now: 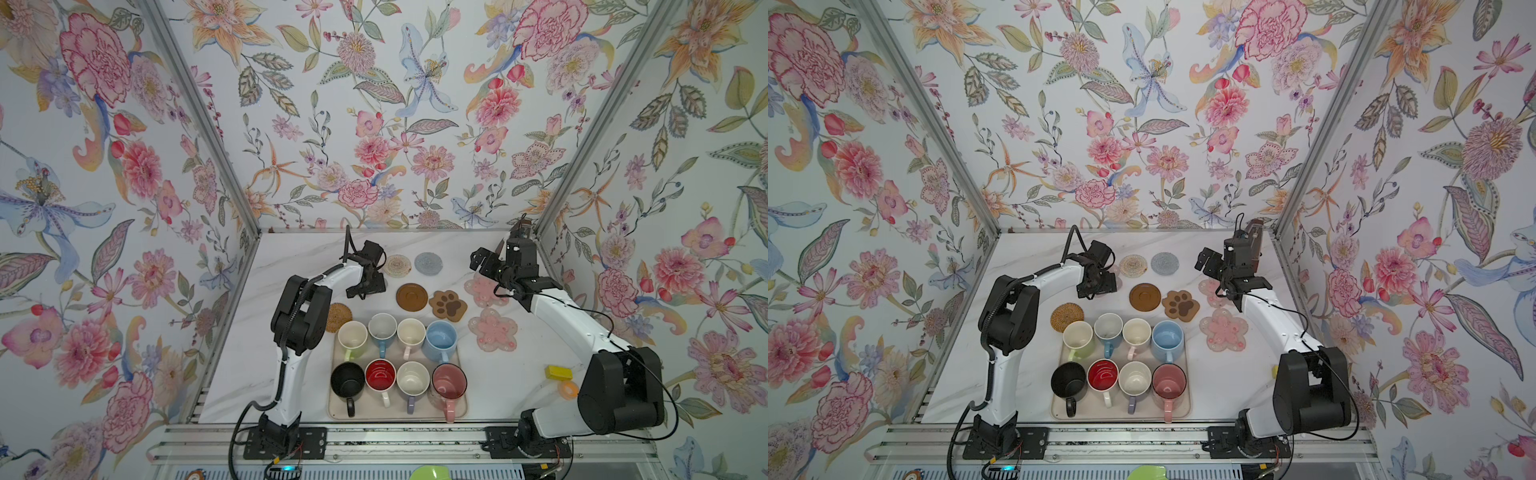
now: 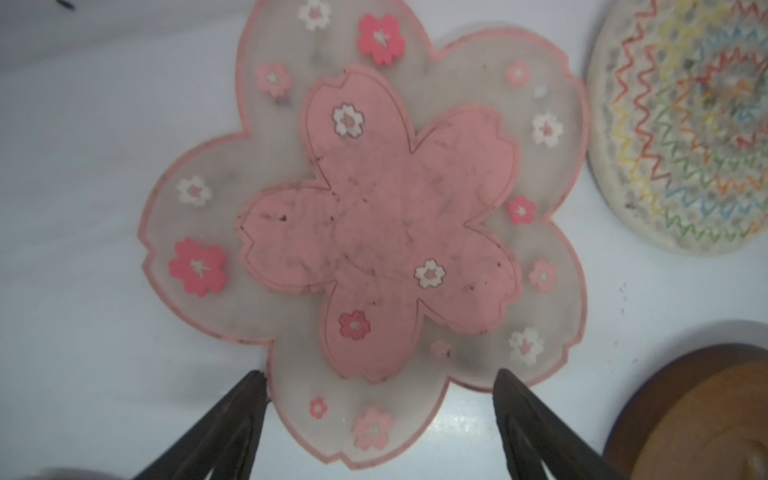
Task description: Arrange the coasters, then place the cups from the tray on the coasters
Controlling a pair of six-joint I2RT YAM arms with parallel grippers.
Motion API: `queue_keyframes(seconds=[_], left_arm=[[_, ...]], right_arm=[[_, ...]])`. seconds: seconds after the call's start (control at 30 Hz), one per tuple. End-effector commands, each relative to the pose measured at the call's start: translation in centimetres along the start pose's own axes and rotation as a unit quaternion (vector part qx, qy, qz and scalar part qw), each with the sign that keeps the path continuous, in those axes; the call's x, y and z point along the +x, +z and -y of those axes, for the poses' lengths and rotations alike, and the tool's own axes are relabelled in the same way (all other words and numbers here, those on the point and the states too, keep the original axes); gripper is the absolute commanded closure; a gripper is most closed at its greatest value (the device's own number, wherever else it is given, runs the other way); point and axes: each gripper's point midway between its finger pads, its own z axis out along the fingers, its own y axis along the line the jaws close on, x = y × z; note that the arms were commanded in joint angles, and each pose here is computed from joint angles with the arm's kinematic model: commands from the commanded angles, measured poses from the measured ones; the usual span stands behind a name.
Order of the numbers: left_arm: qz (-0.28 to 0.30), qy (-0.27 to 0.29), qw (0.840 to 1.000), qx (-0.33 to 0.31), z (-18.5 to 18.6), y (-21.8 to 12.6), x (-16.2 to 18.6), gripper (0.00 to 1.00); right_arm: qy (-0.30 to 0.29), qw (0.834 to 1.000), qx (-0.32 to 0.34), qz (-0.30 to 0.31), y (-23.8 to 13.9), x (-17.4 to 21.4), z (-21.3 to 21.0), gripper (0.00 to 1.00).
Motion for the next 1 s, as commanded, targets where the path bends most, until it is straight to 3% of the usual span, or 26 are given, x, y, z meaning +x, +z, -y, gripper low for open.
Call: queue_keyframes(seconds=[0.0, 0.33, 0.6, 0.73, 0.97], left_arm=[[-0.018, 0.004, 0.999, -0.029, -1.9, 1.4, 0.1, 0.13], [-0.004, -0.009, 0.999, -0.034, -3.4, 1.6, -2.2, 0.13], [0.039, -0.019, 0.999, 0.018, -1.7, -3.3, -4.5, 0.11], [0.037, -0.038, 0.997, 0.047, -0.9, -4.7, -3.4, 0.11], [0.014, -0.055, 0.996, 0.069, 0.9, -4.1, 0.0, 0.11]], right_arm=[[0.005, 1.000, -0.001, 0.011, -0.8, -0.5, 0.1, 0.01], [0.006, 1.000, 0.001, 0.011, -0.8, -0.6, 0.3, 0.01], [0.007, 1.000, 0.003, 0.008, -0.6, -0.5, 0.3, 0.01], [0.008, 1.000, 0.002, 0.007, -0.4, -0.5, 0.3, 0.01], [0.007, 1.000, -0.001, 0.005, -0.1, -0.4, 0.2, 0.01]])
